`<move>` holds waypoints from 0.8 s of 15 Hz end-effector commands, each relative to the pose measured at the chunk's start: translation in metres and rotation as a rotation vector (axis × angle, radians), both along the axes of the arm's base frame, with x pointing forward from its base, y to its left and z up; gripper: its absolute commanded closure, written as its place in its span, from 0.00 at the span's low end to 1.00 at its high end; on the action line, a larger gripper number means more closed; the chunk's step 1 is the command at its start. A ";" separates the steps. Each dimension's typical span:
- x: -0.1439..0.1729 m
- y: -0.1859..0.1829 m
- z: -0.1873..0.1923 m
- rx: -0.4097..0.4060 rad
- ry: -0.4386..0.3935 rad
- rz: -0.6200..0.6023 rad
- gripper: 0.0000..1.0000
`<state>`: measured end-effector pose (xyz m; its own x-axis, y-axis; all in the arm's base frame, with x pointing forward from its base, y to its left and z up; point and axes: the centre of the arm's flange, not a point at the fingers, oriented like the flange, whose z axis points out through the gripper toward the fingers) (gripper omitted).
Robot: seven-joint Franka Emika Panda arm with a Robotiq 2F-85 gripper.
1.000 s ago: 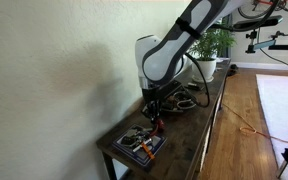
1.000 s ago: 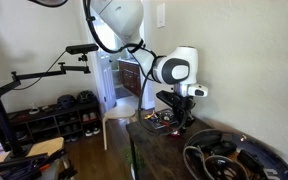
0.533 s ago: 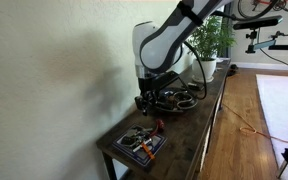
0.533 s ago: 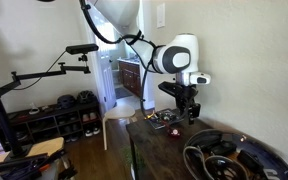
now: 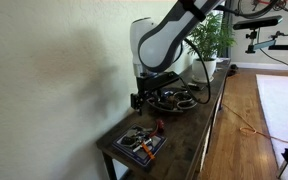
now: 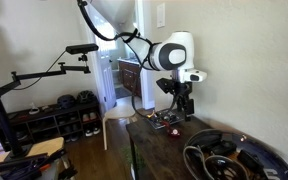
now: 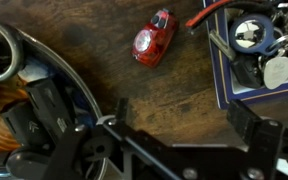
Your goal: Put the red object on the table on the object on the right
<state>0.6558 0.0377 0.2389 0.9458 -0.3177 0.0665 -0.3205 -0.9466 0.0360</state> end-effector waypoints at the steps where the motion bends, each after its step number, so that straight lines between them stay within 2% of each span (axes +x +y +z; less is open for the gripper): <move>1: -0.022 0.004 0.005 0.007 0.019 -0.127 0.00; 7: -0.036 -0.004 -0.010 0.020 0.046 -0.262 0.00; 12: -0.047 -0.012 -0.023 0.014 0.068 -0.326 0.00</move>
<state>0.6311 0.0278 0.2087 0.8307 -0.5567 0.0068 -0.5563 -0.8293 0.0533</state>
